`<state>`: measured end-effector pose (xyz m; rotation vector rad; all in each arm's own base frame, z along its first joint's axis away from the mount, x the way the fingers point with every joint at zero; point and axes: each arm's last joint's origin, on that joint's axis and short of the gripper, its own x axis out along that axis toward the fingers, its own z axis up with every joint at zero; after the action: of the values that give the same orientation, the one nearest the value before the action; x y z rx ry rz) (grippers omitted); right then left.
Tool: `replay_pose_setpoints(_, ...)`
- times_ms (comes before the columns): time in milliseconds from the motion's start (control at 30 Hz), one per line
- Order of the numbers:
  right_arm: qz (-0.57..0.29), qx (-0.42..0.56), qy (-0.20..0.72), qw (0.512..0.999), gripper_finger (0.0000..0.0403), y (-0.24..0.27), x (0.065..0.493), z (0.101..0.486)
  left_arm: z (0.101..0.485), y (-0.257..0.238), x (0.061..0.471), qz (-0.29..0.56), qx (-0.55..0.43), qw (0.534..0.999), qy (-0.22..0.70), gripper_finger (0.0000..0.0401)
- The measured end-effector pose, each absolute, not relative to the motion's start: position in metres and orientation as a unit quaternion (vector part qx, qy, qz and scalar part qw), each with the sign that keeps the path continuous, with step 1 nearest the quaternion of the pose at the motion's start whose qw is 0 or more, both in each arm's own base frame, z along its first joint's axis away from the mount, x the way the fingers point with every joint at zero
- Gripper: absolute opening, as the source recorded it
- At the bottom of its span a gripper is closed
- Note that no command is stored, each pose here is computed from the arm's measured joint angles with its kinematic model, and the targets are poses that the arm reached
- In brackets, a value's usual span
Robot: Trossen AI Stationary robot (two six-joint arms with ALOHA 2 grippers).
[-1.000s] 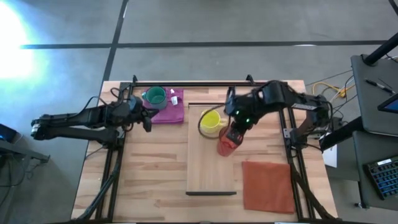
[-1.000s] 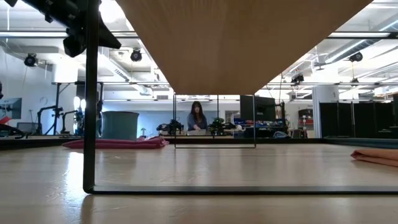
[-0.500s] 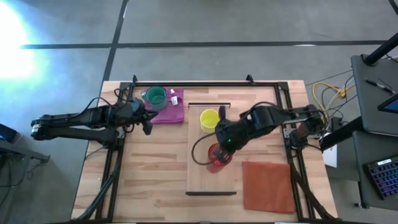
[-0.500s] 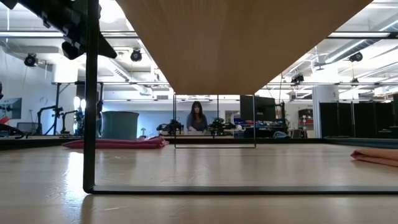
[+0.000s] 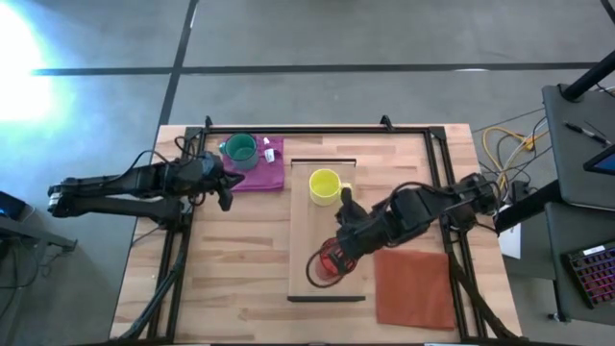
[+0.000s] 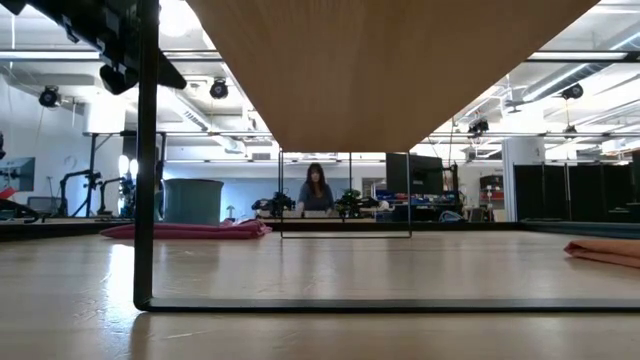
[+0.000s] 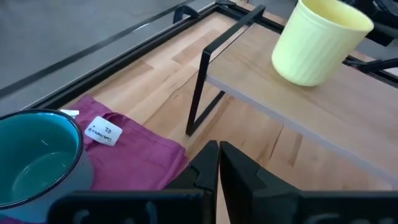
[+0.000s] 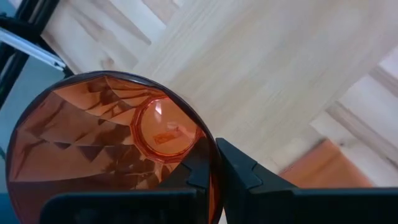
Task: Stack small to large cups/mugs on shelf
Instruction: Put the red cup on the shelf
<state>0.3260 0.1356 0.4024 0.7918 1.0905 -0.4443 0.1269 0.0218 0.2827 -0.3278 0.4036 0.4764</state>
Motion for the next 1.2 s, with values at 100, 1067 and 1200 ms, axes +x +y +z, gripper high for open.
replay_pose_setpoints(100, -0.212, 0.364, 0.501, 0.756, 0.0013, 0.147, 0.325, 0.397, 0.284, 0.022, 0.127, 0.233, -0.161, 0.939, 0.197, 0.0000)
replay_pose_setpoints(1067, -0.225, 0.342, 0.504, 0.760, 0.0109, 0.167, 0.337, 0.382, 0.280, 0.022, 0.132, 0.236, -0.153, 0.936, 0.212, 0.0000)
replay_pose_setpoints(1200, -0.224, 0.342, 0.504, 0.761, 0.0114, 0.167, 0.337, 0.381, 0.280, 0.022, 0.132, 0.237, -0.155, 0.936, 0.211, 0.0000)
